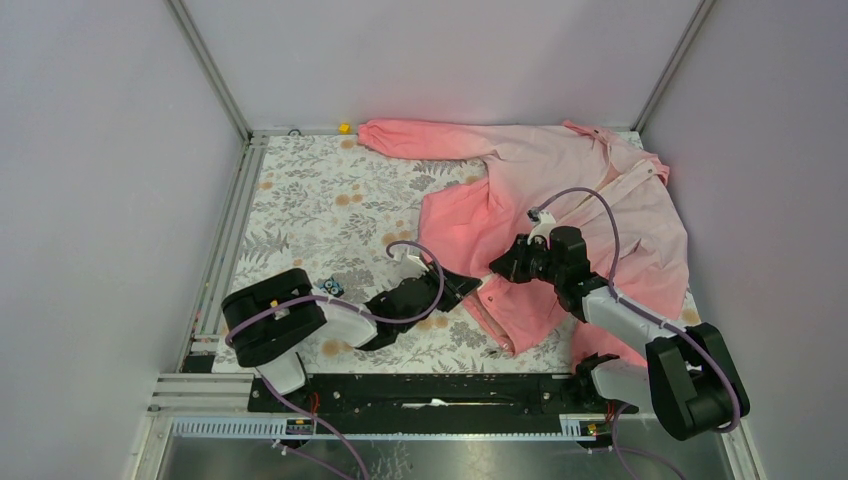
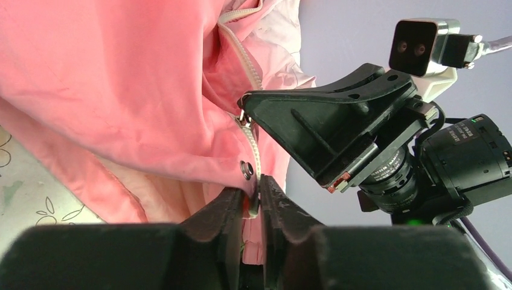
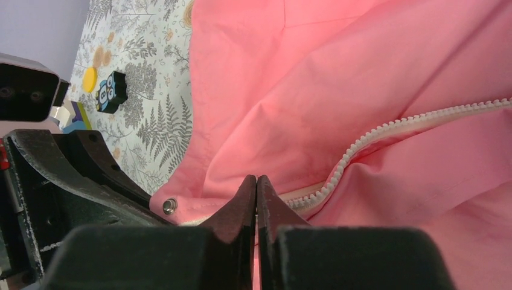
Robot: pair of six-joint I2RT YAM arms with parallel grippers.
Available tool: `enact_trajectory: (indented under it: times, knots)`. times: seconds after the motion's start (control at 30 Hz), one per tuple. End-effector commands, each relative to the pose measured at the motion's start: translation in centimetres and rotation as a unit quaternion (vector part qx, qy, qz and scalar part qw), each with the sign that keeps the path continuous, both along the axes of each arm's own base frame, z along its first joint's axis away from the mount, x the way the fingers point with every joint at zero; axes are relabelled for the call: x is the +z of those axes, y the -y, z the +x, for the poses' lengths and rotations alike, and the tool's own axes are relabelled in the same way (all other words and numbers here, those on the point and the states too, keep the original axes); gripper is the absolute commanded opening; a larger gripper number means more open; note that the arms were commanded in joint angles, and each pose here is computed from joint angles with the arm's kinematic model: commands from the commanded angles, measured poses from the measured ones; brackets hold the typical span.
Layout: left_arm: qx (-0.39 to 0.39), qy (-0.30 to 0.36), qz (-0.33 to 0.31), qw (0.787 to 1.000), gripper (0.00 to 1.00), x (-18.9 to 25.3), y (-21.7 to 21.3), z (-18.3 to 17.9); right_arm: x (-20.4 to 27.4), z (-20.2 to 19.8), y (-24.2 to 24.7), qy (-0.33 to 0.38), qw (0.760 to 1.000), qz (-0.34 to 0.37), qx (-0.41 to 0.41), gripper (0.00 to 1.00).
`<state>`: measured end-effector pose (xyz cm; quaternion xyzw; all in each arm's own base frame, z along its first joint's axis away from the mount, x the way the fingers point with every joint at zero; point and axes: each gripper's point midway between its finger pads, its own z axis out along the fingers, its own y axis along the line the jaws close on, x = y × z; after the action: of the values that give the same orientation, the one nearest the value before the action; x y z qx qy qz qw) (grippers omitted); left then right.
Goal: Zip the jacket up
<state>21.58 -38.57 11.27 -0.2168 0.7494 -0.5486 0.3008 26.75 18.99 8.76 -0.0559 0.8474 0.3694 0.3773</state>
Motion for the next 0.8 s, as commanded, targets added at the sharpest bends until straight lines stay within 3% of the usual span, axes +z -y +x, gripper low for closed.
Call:
enact_trajectory:
  times: [0.0, 0.1, 0.17, 0.27, 0.37, 0.53, 0.77]
  knots:
    - [-0.001, -0.007, -0.034, 0.999, 0.21, 1.4, 1.0, 1.0, 1.3, 0.4, -0.4, 0.024, 1.0, 0.011, 0.008, 0.0]
    - [-0.008, -0.024, -0.044, 0.999, 0.39, 0.8, 1.2, 1.2, 1.5, 0.8, 0.2, 0.028, 1.0, 0.002, -0.014, 0.0]
    - [-0.012, -0.025, -0.047, 0.998, 0.39, 0.7, 1.4, 1.4, 1.5, 0.8, 0.4, 0.024, 1.0, -0.002, -0.019, 0.0]
    - [-0.011, -0.012, -0.042, 0.999, 0.27, 1.0, 1.5, 1.9, 1.4, 0.6, 0.3, 0.018, 1.0, 0.006, -0.02, 0.0]
    - [-0.016, -0.012, -0.038, 0.999, 0.01, 0.7, 1.4, 2.1, 1.4, 0.9, 0.5, 0.011, 0.999, 0.01, -0.038, 0.0]
    - [-0.006, -0.038, -0.001, 0.999, 0.0, -1.3, -1.2, 0.9, 0.5, 2.9, 4.7, -0.008, 0.984, -0.064, -0.167, 0.0]
    - [0.022, -0.05, 0.031, 0.998, 0.0, -2.7, -6.1, -0.9, 1.6, 4.0, 8.4, 0.019, 0.96, -0.121, -0.25, 0.0]
